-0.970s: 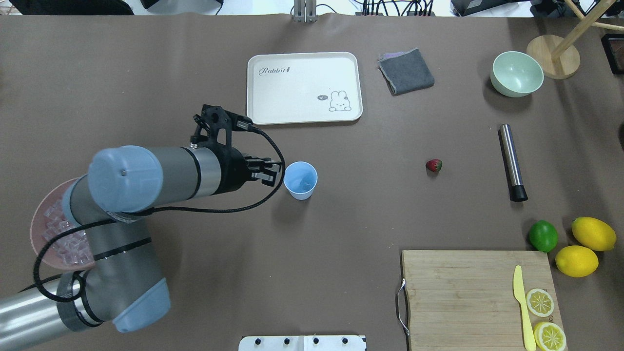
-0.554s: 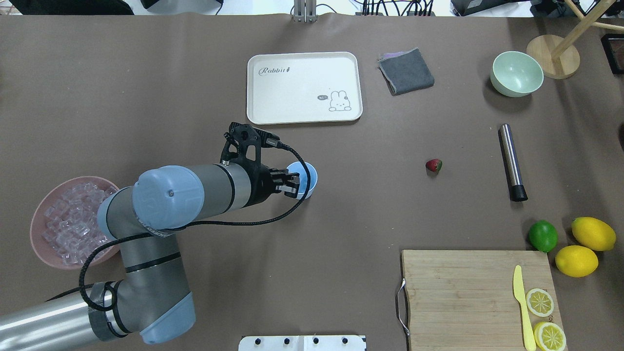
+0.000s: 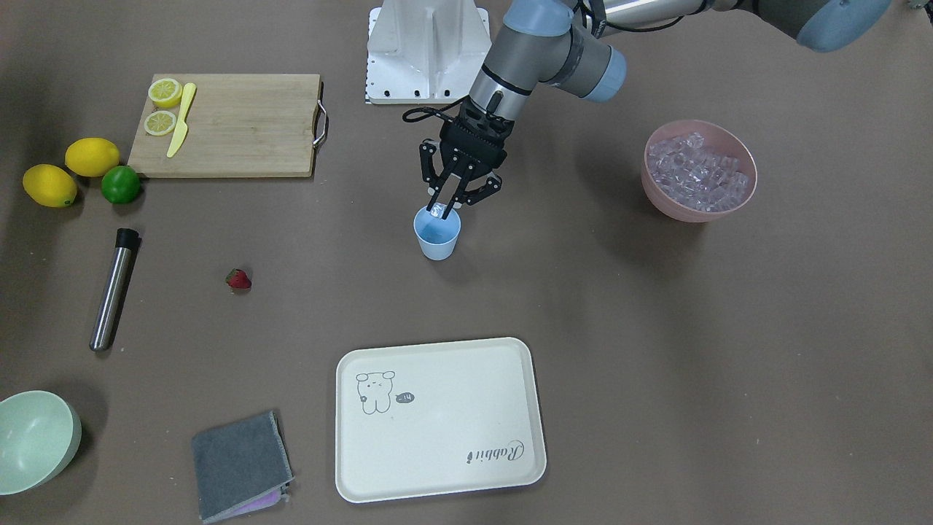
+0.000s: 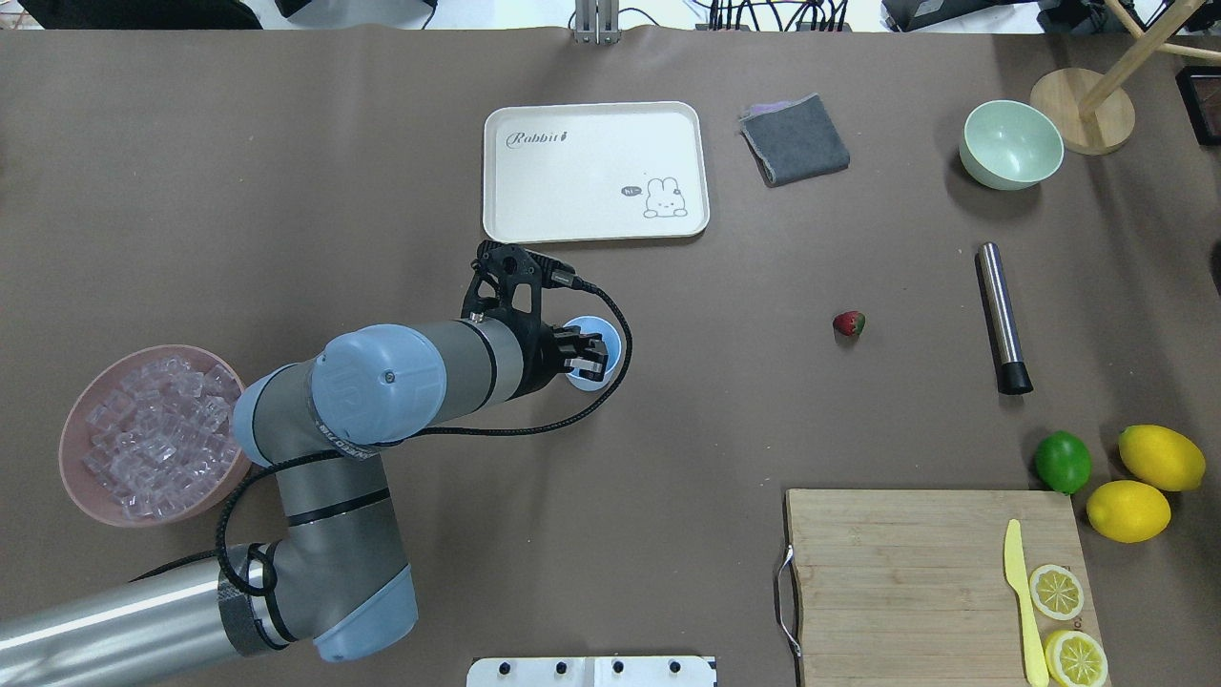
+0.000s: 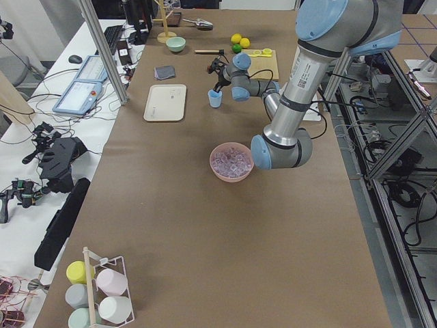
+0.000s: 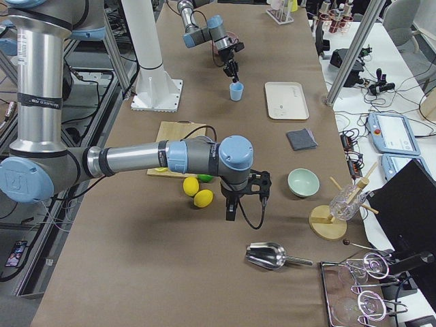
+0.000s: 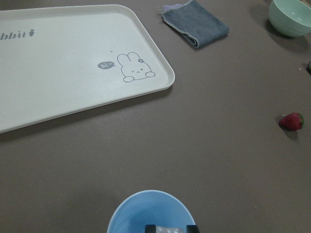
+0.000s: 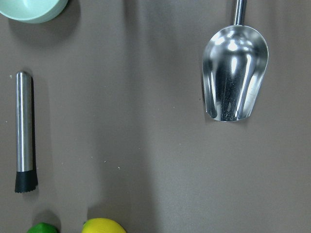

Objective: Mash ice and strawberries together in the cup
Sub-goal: 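Open the left gripper to drop the ice into the cup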

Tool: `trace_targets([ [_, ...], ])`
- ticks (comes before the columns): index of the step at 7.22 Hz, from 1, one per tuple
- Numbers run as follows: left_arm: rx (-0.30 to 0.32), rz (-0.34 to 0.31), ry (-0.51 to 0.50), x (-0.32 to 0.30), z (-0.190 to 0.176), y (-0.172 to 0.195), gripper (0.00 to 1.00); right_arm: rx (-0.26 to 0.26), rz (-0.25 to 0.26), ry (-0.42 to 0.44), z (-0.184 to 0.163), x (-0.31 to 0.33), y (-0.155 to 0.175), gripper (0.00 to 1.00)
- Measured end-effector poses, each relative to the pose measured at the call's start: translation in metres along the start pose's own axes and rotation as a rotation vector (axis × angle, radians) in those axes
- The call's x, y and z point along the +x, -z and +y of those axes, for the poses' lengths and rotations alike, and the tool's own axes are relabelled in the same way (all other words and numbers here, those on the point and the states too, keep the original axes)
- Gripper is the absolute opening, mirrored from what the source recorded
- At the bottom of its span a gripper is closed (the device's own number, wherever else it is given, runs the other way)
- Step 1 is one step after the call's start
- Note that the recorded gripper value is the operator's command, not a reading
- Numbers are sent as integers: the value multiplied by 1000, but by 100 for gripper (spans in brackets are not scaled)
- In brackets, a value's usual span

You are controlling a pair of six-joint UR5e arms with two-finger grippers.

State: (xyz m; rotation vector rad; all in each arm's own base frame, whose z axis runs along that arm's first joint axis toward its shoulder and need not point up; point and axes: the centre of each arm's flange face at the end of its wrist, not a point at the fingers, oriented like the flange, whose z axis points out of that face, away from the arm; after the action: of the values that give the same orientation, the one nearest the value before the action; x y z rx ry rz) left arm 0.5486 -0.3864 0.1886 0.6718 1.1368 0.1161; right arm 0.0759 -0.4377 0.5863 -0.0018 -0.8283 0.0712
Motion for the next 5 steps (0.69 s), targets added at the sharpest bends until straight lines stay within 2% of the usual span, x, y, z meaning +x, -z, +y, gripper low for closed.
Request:
trace_targets([
  [1, 5, -7, 0, 0, 1, -2, 41, 0, 0, 0, 0, 0, 0, 100],
  [2, 10, -12, -1, 2, 0, -4, 85, 0, 0, 0, 0, 0, 0, 100],
  [3, 14, -17, -1, 4, 0, -8, 90, 0, 0, 0, 0, 0, 0, 100],
  [5, 32, -32, -2, 5, -2, -11, 90, 1, 0, 1, -1, -1, 0, 100],
])
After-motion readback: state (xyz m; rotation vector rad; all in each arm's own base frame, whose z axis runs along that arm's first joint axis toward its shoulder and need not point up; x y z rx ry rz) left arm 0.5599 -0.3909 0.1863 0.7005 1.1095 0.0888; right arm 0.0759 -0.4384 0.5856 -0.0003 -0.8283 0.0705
